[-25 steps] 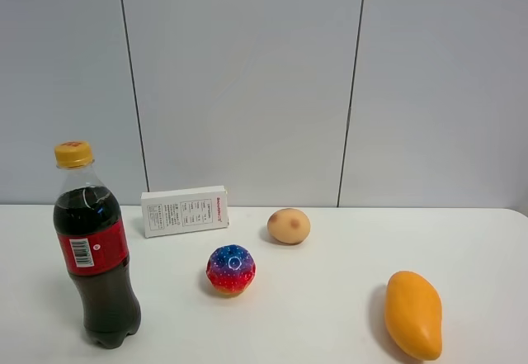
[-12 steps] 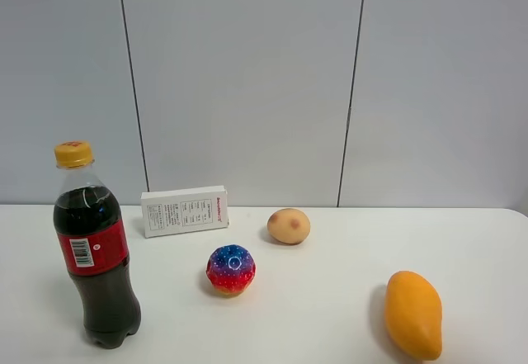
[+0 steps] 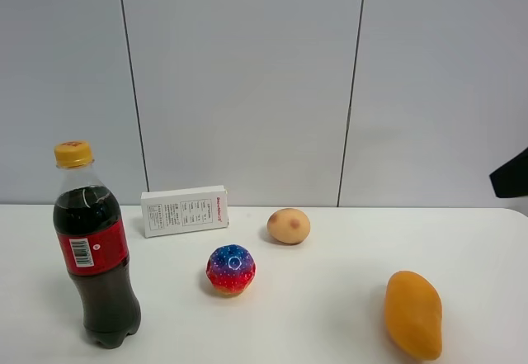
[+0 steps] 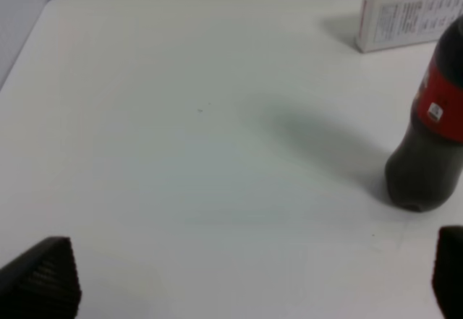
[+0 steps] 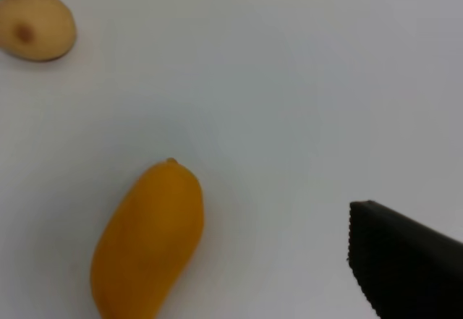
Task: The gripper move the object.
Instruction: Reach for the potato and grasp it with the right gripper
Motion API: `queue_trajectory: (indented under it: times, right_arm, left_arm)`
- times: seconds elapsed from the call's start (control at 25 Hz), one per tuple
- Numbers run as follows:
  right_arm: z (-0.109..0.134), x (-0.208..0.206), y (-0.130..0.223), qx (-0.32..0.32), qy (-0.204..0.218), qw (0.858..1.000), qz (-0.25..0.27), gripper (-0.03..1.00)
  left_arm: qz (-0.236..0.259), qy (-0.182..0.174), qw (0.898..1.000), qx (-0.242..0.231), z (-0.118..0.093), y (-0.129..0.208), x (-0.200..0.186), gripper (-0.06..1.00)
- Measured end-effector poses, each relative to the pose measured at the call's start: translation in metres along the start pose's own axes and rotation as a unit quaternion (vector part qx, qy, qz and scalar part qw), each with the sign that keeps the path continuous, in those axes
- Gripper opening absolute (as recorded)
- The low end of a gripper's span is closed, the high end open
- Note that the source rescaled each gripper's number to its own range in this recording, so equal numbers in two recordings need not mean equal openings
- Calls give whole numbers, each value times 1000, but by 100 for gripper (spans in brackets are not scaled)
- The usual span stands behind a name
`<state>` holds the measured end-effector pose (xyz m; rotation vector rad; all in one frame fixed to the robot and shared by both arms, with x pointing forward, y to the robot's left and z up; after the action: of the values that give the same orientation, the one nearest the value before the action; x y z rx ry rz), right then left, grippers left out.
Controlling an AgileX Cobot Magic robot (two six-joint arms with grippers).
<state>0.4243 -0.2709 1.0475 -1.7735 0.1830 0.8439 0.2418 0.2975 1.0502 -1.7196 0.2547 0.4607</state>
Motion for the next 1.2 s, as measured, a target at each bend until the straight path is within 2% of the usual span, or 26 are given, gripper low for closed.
queue_trajectory:
  times: [0.12, 0.36, 0.64, 0.84, 1.2]
  right_arm:
    - [0, 25, -15, -33, -34, 999, 3, 100]
    - [3, 77, -59, -91, -63, 994, -4, 100]
    - [29, 144, -81, -161, -100, 982, 30, 100]
    - [45, 182, -84, -190, -94, 976, 53, 100]
    - [49, 222, -78, -176, -64, 981, 58, 100]
  left_arm:
    - [0, 0, 1000, 0, 0, 0, 0, 100]
    - [0, 0, 1000, 0, 0, 0, 0, 100]
    - [0, 0, 1000, 0, 0, 0, 0, 100]
    - [0, 0, 1000, 0, 0, 0, 0, 100]
    - [0, 0, 1000, 0, 0, 0, 0, 100]
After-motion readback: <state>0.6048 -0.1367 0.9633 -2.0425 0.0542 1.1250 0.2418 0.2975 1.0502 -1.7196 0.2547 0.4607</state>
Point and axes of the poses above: a point on each arm's last joint axis where the gripper is mounted, x pointing out along that axis toward the gripper, z along the wrist's bending axis when the last joint is at zero, y = z × x, the point moved 1 cm from there along x, pointing out along that axis toward the gripper, and after that the axes turned 10 degrees about -x, right-handed, at the moved point
